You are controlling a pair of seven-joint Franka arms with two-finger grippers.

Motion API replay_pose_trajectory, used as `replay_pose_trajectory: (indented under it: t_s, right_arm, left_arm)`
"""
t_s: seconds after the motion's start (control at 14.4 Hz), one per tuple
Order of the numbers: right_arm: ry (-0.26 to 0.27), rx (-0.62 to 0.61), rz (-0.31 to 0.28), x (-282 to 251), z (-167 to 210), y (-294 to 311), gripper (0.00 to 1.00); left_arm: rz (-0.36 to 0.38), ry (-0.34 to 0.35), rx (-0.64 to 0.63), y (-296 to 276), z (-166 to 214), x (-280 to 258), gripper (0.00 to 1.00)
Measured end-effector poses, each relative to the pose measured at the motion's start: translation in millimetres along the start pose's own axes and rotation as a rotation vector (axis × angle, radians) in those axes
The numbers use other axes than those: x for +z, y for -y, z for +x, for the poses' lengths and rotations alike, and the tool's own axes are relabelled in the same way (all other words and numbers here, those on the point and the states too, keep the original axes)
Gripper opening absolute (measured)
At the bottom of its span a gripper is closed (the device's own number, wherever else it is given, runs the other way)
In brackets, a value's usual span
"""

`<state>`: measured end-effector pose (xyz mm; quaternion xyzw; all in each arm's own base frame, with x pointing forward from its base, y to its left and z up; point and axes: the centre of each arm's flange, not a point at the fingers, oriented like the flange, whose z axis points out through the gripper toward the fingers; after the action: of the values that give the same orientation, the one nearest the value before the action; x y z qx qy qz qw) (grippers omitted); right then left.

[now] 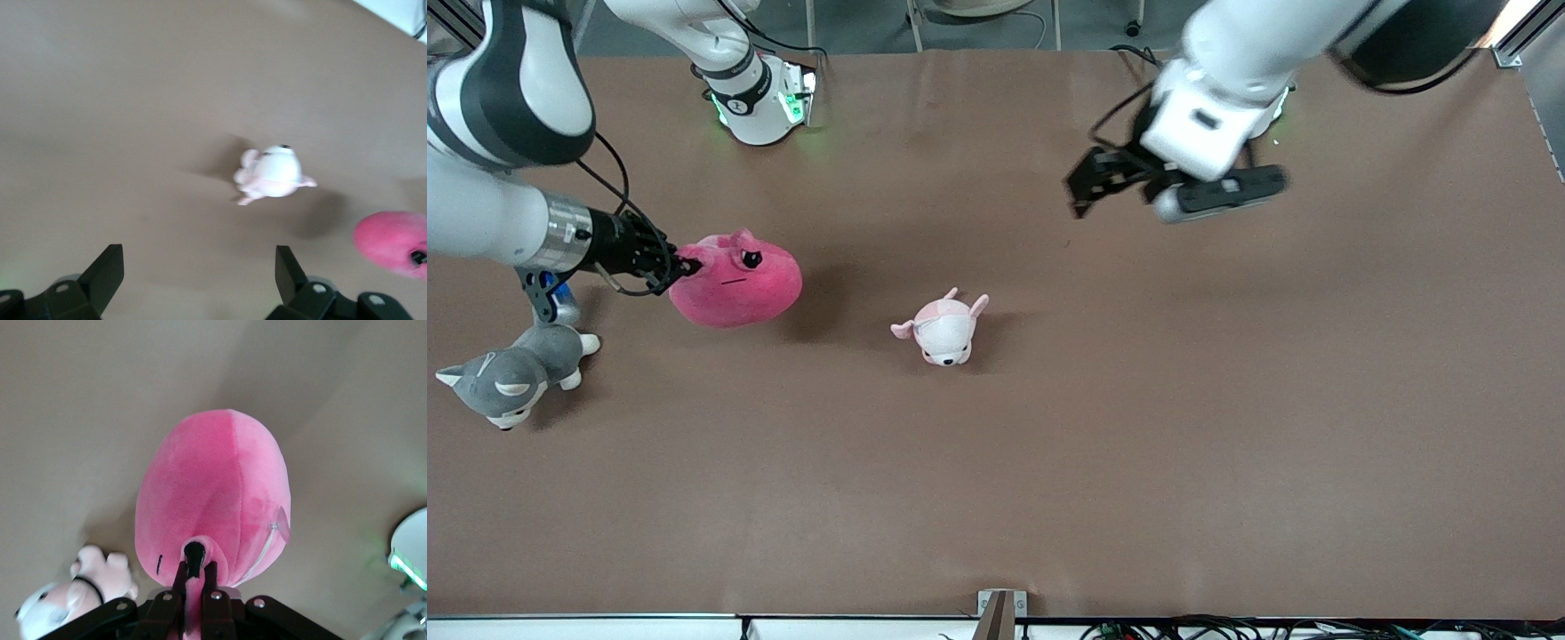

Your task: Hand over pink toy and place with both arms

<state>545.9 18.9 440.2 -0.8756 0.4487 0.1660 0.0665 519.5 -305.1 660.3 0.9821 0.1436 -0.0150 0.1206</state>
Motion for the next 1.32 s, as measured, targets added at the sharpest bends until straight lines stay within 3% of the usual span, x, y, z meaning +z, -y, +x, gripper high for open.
replay_pose_trajectory:
  t_s: [0.28, 0.49, 0.83, 1.11, 1.32]
  right_arm:
    - [-0.016, -0.041, 0.020, 57, 47, -36, 0.10]
    - [-0.014, -0.069, 0.013, 79, 65, -46, 0.13]
    - [-0.040, -0.191, 0.028, 84, 91, -54, 0.60]
    - [-0.147, -0.436, -0.011, 41, 100, -45, 0.99]
    - [-0.203, -0.600, -0.079, 0, 101, -40, 1.00]
  left_arm:
    - [0.075, 0.013, 0.114, 119, 66, -43, 1.00]
    - [0.098, 0.032, 0.185, 187, 93, -52, 1.00]
    - [0.187, 0.037, 0.226, 223, 87, -49, 1.00]
    - [0.211, 0.042, 0.269, 251, 87, -47, 1.00]
    - [0.216, 0.034, 0.277, 260, 86, -50, 1.00]
